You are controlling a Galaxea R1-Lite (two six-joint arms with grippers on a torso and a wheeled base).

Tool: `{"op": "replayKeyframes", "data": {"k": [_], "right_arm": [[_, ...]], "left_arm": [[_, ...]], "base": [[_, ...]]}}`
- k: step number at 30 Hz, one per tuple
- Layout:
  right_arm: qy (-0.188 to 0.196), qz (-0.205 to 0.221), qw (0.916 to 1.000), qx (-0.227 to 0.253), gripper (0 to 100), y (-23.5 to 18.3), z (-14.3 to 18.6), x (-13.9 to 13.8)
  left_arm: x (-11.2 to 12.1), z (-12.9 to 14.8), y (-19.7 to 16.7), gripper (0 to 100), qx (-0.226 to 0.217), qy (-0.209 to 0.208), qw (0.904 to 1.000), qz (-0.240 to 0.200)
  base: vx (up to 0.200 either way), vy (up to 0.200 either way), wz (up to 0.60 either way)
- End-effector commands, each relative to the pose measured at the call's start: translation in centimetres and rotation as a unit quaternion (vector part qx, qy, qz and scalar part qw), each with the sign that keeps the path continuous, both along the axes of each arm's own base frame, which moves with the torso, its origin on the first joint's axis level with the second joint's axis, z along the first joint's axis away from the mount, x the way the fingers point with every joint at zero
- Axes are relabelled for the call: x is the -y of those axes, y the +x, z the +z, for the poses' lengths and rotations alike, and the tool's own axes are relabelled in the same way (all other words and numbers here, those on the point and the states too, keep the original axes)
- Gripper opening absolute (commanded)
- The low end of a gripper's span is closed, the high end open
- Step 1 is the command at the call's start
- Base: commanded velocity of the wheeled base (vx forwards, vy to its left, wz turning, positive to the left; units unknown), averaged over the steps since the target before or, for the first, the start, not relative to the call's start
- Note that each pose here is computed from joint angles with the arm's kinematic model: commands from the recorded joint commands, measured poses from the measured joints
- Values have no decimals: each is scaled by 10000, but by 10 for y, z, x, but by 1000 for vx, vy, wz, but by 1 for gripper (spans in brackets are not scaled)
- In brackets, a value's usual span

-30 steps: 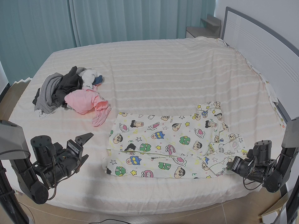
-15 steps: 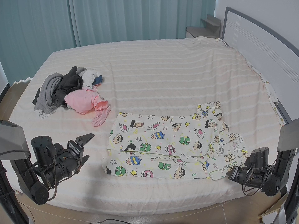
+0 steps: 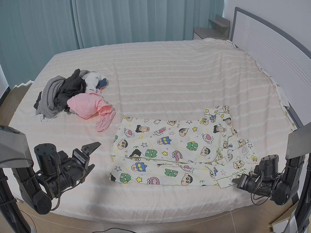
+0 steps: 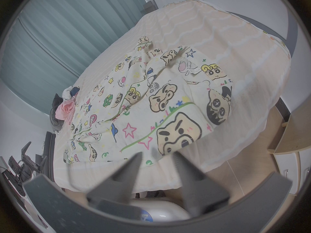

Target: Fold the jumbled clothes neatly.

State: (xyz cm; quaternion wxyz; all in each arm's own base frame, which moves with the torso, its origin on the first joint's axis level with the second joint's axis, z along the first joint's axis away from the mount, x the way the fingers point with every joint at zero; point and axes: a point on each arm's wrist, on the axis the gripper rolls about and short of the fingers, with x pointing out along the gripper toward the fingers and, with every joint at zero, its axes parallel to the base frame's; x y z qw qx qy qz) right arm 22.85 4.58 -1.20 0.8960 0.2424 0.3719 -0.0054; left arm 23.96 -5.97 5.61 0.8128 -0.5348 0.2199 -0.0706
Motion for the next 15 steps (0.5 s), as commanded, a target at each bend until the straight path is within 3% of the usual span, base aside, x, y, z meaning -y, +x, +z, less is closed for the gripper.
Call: {"op": "replayKeyframes", "data": {"k": [1, 9, 11, 15], "right_arm": [[-1, -25, 10000, -22, 100, -4, 0, 2], [-19, -300, 9988, 387, 100, -16, 10, 18], [-154, -561, 9968, 551, 100, -15, 15, 25], [-316, -582, 9948, 779, 100, -14, 23, 30]], "left_arm": [[3, -3, -4, 100, -45, 130, 9998, -115], [12, -4, -7, 100, -5, 316, 9988, -365], [17, -3, -10, 100, 35, 381, 9980, -502], [27, -4, -12, 100, 57, 415, 9973, -607]], "base": [[0, 0, 0], [0, 0, 0], [0, 0, 0], [0, 0, 0]]}}
